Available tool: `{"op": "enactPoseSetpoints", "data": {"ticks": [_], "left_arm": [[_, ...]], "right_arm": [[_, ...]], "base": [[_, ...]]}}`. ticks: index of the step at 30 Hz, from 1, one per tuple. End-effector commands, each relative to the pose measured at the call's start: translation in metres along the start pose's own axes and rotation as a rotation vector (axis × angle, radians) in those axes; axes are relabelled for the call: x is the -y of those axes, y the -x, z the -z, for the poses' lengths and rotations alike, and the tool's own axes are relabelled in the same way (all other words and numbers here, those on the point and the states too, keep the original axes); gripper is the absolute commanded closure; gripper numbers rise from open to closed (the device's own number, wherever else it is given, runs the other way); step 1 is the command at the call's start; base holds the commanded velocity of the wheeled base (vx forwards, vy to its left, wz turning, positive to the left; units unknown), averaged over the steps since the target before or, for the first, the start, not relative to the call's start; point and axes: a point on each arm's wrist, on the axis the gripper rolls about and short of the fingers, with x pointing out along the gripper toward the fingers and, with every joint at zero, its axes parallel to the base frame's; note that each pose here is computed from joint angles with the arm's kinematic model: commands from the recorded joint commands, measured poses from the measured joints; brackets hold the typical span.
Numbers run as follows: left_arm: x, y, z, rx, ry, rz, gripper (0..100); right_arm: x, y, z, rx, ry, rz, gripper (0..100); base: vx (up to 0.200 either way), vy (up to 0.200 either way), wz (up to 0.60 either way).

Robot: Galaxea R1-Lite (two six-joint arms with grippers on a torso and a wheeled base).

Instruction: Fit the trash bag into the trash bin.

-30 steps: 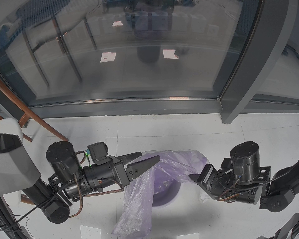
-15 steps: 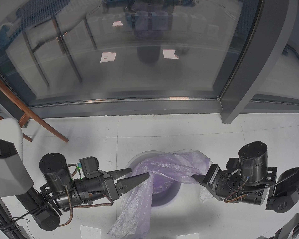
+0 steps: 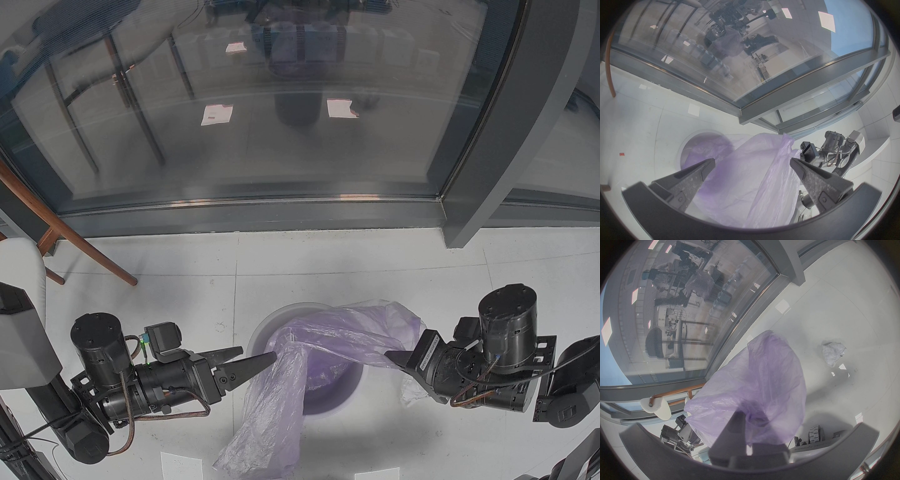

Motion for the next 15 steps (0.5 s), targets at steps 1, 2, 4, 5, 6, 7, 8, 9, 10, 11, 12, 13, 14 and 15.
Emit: {"op": "enactPoseSetpoints", "data": {"ticks": [1, 2, 4, 5, 6, 7, 8, 9, 10, 11, 12, 13, 14, 15], "left_arm": [[-0.001, 0.002, 0.003, -0.008, 0.003, -0.003, 0], [0.000, 0.002, 0.004, -0.012, 0.004, -0.002, 0], [-0.002, 0.000, 0.006, -0.023, 0.008, -0.002, 0], [-0.002, -0.002, 0.008, -0.031, 0.009, -0.003, 0], [-0.003, -0.003, 0.009, -0.037, 0.012, -0.004, 0], [-0.004, -0.005, 0.011, -0.047, 0.015, -0.007, 0], [-0.005, -0.006, 0.012, -0.049, 0.016, -0.009, 0], [-0.008, -0.009, 0.016, -0.067, 0.018, -0.018, 0], [-0.012, -0.013, 0.019, -0.083, 0.027, -0.027, 0], [-0.013, -0.014, 0.020, -0.087, 0.029, -0.030, 0], [-0.013, -0.014, 0.020, -0.087, 0.029, -0.030, 0], [-0.013, -0.017, 0.022, -0.093, 0.030, -0.025, 0], [-0.013, -0.018, 0.021, -0.092, 0.030, -0.022, 0], [-0.013, -0.018, 0.021, -0.091, 0.029, -0.022, 0]], "right_arm": [[0.001, -0.001, 0.001, -0.004, 0.001, 0.006, 100], [0.002, -0.001, 0.001, -0.004, 0.001, 0.007, 100], [0.002, -0.001, 0.001, -0.004, 0.000, 0.009, 100], [0.002, -0.001, 0.001, -0.004, 0.000, 0.009, 100], [0.002, -0.001, 0.001, -0.004, 0.000, 0.009, 100], [0.002, -0.001, 0.001, -0.005, 0.001, 0.009, 100], [0.002, -0.001, 0.001, -0.005, -0.001, 0.009, 100], [0.001, -0.001, 0.001, -0.005, 0.000, 0.007, 100], [0.001, -0.001, 0.003, -0.009, 0.001, 0.006, 100], [0.001, 0.000, 0.004, -0.014, 0.004, 0.004, 100], [0.001, 0.000, 0.004, -0.014, 0.004, 0.004, 100], [0.000, 0.000, 0.005, -0.018, 0.006, 0.000, 100], [0.000, 0.000, 0.005, -0.018, 0.006, 0.000, 100], [0.000, 0.001, 0.005, -0.018, 0.007, 0.000, 100]], "base": [[0.000, 0.000, 0.00], [0.000, 0.000, 0.00], [0.000, 0.000, 0.00], [0.000, 0.000, 0.00], [0.000, 0.000, 0.00], [0.000, 0.000, 0.00], [0.000, 0.000, 0.00], [0.000, 0.000, 0.00], [0.000, 0.000, 0.00], [0.000, 0.000, 0.00], [0.000, 0.000, 0.00], [0.000, 0.000, 0.00], [0.000, 0.000, 0.00], [0.000, 0.000, 0.00]]}}
